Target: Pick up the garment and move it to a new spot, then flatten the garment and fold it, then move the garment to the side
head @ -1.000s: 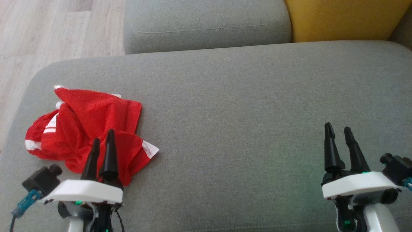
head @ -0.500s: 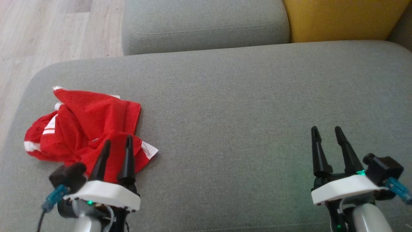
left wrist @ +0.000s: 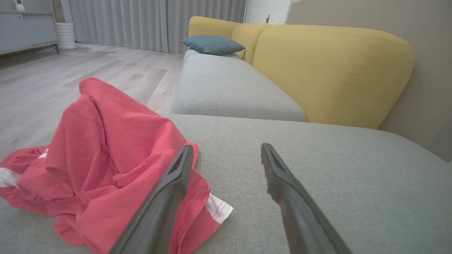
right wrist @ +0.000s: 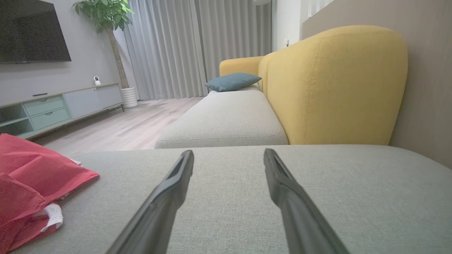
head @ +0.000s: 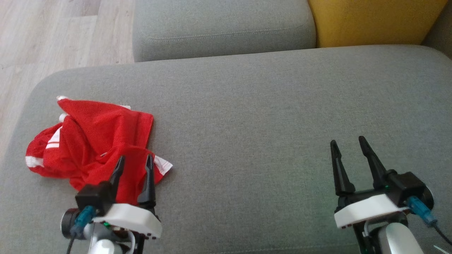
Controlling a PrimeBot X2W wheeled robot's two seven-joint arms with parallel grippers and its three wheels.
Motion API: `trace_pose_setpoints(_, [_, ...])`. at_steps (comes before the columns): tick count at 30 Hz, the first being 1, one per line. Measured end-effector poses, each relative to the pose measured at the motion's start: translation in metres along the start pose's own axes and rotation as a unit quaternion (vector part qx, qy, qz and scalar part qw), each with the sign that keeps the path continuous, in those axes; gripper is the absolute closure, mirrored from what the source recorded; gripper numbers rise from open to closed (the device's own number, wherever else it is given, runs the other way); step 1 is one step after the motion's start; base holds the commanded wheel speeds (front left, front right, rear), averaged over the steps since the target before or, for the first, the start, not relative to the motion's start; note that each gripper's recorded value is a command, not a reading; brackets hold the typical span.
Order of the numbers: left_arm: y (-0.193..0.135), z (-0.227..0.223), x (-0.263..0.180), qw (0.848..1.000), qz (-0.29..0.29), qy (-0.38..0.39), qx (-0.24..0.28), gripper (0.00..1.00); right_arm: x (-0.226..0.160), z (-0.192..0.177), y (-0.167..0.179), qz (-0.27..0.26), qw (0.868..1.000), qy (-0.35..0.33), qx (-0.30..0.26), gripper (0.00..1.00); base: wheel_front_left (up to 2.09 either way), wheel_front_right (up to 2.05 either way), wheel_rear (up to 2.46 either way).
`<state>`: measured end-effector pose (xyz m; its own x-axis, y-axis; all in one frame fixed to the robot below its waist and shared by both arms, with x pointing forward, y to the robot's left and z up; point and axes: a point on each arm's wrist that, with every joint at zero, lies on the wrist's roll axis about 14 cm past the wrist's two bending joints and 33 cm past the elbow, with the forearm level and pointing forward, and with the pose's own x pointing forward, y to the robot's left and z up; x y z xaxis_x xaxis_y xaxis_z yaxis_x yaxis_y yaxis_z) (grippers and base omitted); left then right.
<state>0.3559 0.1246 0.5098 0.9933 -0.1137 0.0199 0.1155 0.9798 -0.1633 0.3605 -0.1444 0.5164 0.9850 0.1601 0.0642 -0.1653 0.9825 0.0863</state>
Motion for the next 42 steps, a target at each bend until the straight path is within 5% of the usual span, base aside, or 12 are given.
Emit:
trace_pose_setpoints(15, [-0.023,0.005,-0.006,0.994,-0.042,-0.032,0.099,0.00,0.001,0.002,0.020,0.040,0.995,-0.013,-0.086,0.00,0.00,0.00,0.00])
trace_pose_setpoints(29, [-0.018,0.011,-0.013,0.996,-0.039,-0.050,0.058,0.00,-0.011,-0.003,-0.003,-0.018,0.995,-0.026,0.091,0.00,0.00,0.00,0.00])
trace_pose_setpoints(42, [-0.014,0.009,-0.011,0.997,-0.038,-0.047,0.047,0.00,-0.014,-0.017,-0.004,-0.026,0.993,-0.007,0.116,0.00,0.00,0.00,0.00])
